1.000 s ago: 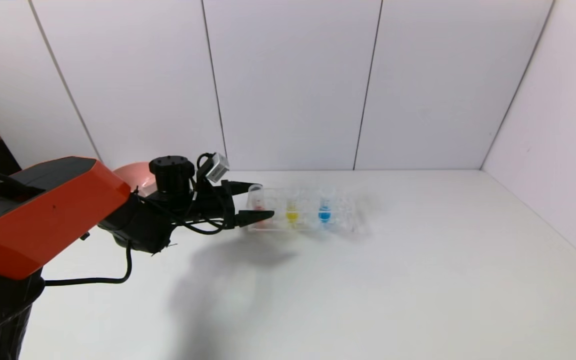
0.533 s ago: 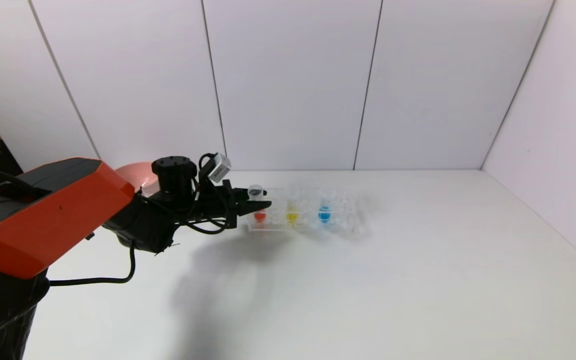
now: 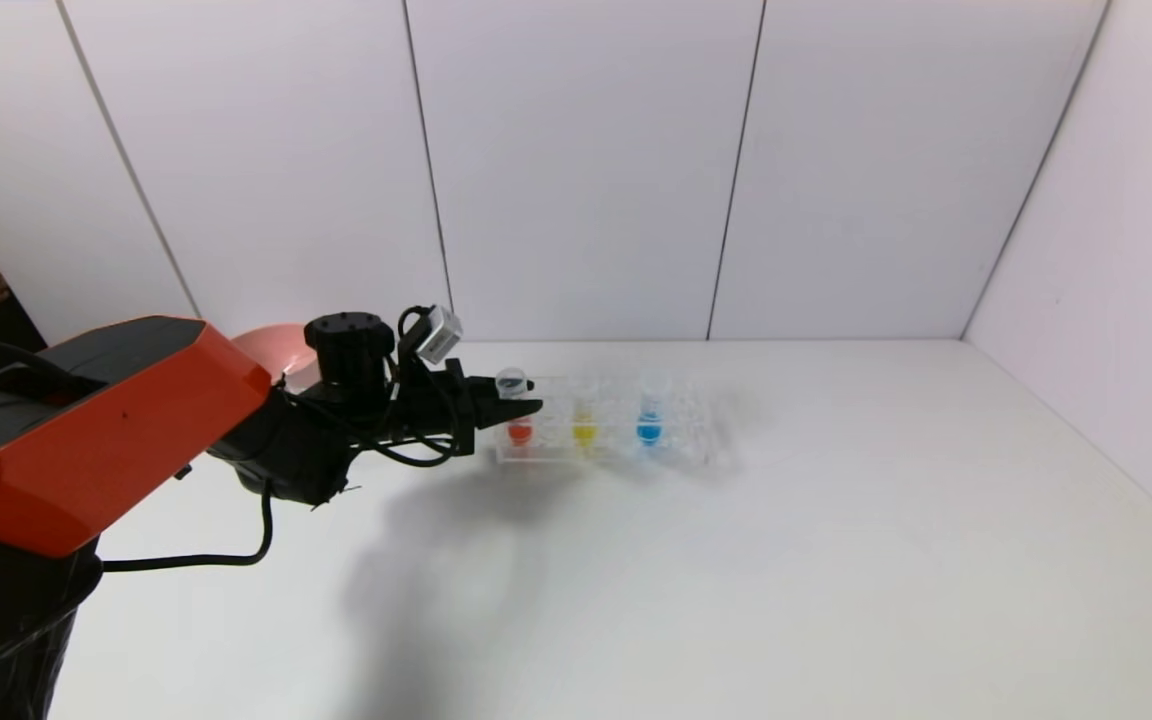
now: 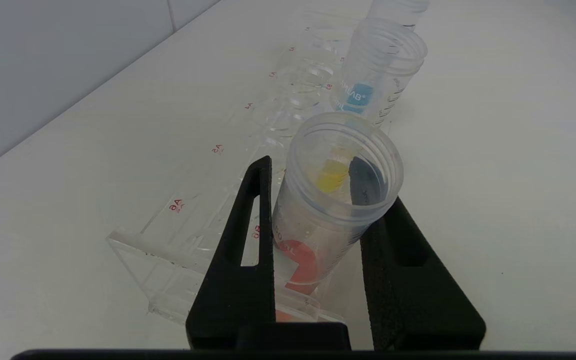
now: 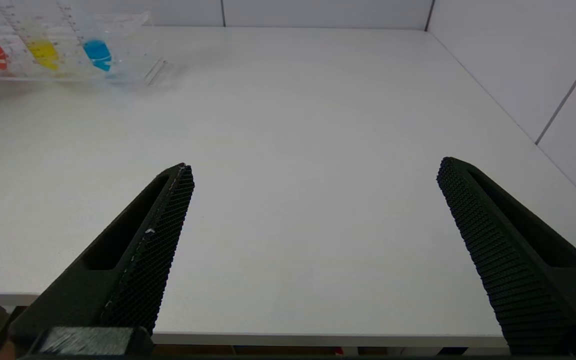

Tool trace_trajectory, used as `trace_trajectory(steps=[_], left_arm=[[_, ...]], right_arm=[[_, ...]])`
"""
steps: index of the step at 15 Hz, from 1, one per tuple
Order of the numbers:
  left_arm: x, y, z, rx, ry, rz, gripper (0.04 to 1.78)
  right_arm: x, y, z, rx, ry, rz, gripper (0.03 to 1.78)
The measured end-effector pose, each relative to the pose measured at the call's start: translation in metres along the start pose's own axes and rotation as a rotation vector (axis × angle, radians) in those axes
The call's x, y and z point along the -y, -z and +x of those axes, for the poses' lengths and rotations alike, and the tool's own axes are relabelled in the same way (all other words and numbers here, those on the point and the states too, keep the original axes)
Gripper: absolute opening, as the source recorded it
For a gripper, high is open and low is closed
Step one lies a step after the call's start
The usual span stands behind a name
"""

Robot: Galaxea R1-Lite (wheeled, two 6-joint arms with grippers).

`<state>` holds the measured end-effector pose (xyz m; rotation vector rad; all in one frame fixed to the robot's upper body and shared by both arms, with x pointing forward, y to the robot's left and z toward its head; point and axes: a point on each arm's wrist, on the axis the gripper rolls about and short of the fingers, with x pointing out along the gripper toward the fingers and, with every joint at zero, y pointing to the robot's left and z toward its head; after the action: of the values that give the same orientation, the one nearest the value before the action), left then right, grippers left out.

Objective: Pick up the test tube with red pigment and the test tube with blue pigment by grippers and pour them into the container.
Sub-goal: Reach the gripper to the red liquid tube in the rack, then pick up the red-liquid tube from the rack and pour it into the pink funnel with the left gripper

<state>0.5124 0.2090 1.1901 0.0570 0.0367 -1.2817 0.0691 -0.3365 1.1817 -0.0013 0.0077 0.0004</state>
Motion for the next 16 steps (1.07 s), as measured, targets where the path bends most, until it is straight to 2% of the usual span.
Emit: trace_trajectory(steps=[7, 16], left_arm=[[0.001, -0.023, -0.004, 0.028, -0.008, 0.002, 0.5], [0.01, -0.082, -0.017, 0.059, -0.027, 0.048, 0.5]], right_arm=[[0.0, 0.0, 0.0, 0.0, -0.001, 0.0, 1.77], [0.0, 0.0, 0.0, 0.0, -0.001, 0.0, 1.77]])
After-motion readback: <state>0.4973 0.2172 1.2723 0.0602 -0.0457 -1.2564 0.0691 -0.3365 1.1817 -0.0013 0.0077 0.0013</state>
